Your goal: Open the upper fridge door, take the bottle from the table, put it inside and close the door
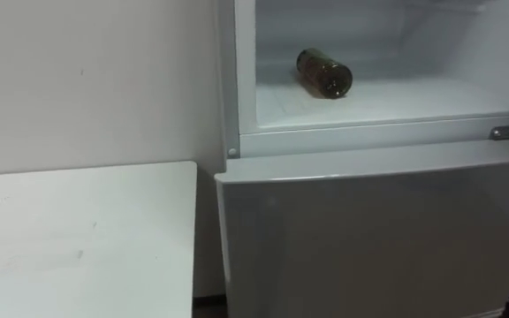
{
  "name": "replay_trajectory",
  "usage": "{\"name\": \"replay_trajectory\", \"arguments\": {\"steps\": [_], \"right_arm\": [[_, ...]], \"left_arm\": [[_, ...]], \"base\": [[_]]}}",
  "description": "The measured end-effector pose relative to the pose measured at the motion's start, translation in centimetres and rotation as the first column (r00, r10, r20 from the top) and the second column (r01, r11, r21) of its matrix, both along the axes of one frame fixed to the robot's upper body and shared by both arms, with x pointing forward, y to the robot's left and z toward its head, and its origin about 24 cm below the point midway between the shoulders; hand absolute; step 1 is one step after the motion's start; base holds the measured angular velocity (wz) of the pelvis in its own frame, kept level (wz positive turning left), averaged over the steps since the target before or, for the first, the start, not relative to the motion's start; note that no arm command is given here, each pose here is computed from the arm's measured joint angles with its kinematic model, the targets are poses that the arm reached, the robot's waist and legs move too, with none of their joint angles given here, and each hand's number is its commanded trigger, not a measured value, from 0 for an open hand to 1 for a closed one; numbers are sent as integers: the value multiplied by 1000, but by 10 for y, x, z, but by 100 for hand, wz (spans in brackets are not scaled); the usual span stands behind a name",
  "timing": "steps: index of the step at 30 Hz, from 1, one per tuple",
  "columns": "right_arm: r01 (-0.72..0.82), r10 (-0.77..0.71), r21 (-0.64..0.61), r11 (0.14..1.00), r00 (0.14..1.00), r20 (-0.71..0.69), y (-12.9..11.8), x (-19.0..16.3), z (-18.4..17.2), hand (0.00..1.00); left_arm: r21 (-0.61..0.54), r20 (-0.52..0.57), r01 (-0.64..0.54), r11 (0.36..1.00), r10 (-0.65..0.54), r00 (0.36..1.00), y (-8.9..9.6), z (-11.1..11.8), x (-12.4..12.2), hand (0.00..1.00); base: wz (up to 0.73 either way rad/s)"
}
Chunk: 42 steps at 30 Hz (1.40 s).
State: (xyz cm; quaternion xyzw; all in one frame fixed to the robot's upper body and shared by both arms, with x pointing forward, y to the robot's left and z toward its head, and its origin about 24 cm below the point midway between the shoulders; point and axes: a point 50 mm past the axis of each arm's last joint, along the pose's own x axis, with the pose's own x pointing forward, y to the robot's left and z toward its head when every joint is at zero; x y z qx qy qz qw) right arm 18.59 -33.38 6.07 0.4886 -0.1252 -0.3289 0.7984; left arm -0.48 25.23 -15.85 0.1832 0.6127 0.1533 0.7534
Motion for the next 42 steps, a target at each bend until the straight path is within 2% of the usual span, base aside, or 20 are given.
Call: {"name": "replay_trajectory", "arguments": {"steps": [5,12,22,28,33,42], "right_arm": [[102,-100,38,994,993,-63,-17,-13,-12,0],[261,-225,127,957,944,-242,-34,-34,-44,0],[397,-329,170,902,887,-324,-45,-47,-44,0],[517,-429,200,832,829,-359,-59,-57,-41,0],[552,-464,205,808,811,-356,-66,-57,-34,0],[643,-546,154,750,734,-403,-83,-67,-20,0]], "left_arm": [[7,3,-24,1000,24,1000,3,1,-3,0],[10,0,-32,999,32,999,5,2,-4,0],[17,30,-98,995,97,995,10,3,-1,0],[30,44,-94,995,92,995,15,6,2,0],[41,53,-89,995,87,995,19,7,3,0],[40,43,-92,995,90,995,18,7,-1,0]], "base": [[0],[0],[2],[2],[-7],[0]]}}
